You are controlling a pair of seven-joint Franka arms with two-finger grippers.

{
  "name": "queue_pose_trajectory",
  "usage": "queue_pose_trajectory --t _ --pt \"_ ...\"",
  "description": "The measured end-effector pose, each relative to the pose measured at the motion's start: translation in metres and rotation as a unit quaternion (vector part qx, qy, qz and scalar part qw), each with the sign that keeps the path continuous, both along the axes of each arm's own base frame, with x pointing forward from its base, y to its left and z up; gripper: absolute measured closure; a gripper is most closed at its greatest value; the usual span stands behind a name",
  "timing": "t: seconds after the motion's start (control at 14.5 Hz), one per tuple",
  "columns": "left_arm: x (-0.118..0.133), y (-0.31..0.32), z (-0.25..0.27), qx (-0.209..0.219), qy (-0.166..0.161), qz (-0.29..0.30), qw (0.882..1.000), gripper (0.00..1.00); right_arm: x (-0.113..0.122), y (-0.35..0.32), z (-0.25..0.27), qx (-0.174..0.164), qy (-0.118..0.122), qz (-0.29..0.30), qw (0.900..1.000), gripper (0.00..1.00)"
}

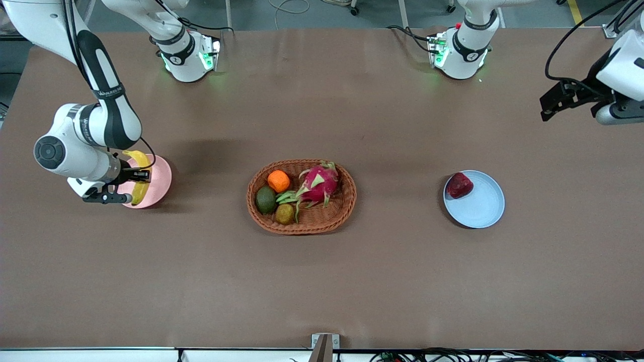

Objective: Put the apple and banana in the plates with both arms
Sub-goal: 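Release the dragon fruit while the right gripper carries the banana to the pink plate, then lower the banana onto the pink plate and open the right gripper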

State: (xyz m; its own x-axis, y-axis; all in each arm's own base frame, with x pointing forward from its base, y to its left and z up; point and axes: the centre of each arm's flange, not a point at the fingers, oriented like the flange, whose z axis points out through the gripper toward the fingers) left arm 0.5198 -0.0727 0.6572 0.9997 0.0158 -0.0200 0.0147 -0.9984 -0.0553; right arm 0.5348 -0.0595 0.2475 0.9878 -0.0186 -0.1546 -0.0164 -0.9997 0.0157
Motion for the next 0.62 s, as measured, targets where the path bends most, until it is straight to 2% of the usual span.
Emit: queue_pose_trajectory --t 0.28,0.62 --pt "-0.017 -0.010 -0.002 -0.003 0.005 -0.008 1.000 0.00 0.000 -0.003 -0.013 -0.004 -0.014 0.000 1.000 0.63" --pt "-0.021 -0.016 -0.005 -0.010 0.010 -0.013 1.000 0.00 -0.010 -0.012 -0.033 -0.003 0.008 -0.007 1.000 0.63"
